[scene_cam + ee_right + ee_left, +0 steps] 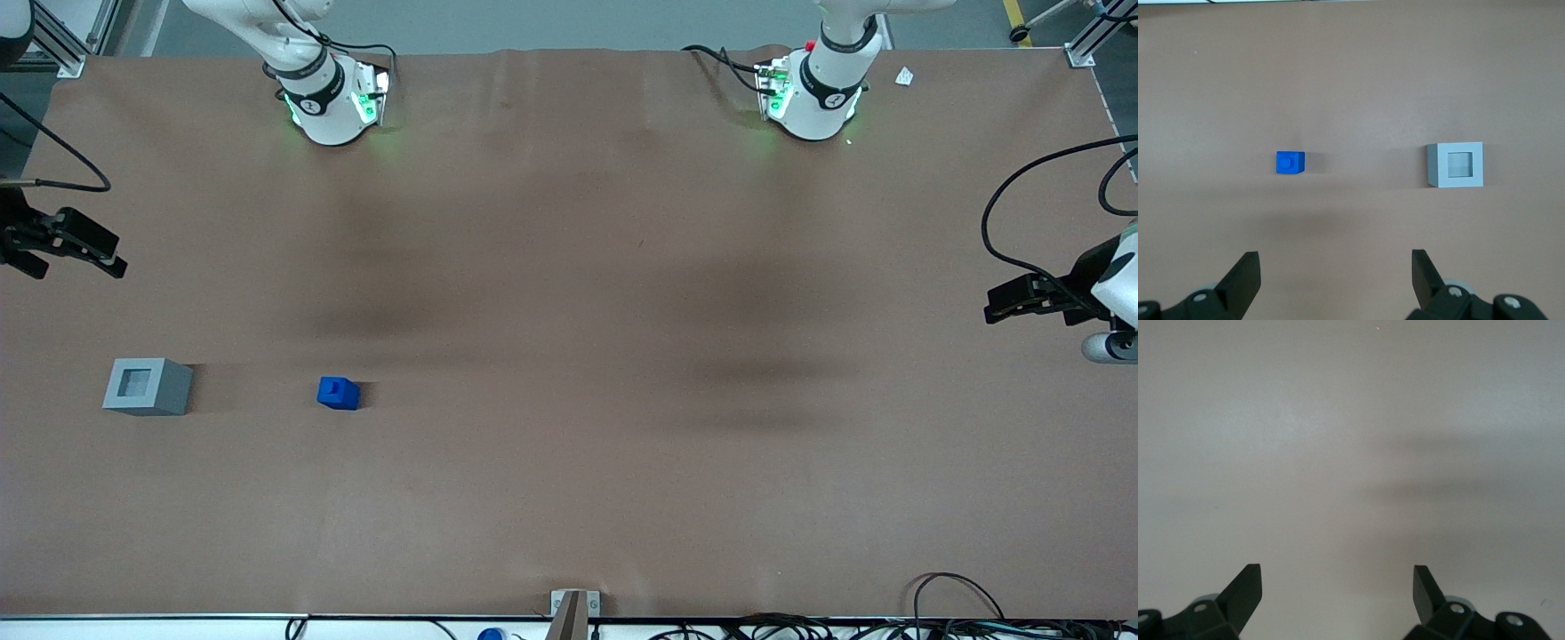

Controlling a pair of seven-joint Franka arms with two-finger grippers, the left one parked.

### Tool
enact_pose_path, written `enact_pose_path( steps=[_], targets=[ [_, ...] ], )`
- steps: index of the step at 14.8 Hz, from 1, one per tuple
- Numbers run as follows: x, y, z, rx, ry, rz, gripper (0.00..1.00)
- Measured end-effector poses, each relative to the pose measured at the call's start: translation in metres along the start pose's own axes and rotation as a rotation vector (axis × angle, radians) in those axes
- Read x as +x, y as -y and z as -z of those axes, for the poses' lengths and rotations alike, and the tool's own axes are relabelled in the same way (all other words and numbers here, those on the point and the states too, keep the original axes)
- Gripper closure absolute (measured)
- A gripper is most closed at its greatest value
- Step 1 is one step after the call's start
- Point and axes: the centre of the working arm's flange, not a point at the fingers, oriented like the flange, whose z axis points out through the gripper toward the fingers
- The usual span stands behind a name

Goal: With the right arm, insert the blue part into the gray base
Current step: 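Move the right gripper out toward the blue block, fingers open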

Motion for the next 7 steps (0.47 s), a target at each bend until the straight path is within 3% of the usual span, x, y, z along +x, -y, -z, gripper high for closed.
enact_pose_path(
  steps=[5,7],
  targets=[
    [0.018,0.009,-0.056,0.009,0.075,0.015,0.0],
    [0.032,0.018,-0.086,0.027,0.081,0.021,0.0]
  ],
)
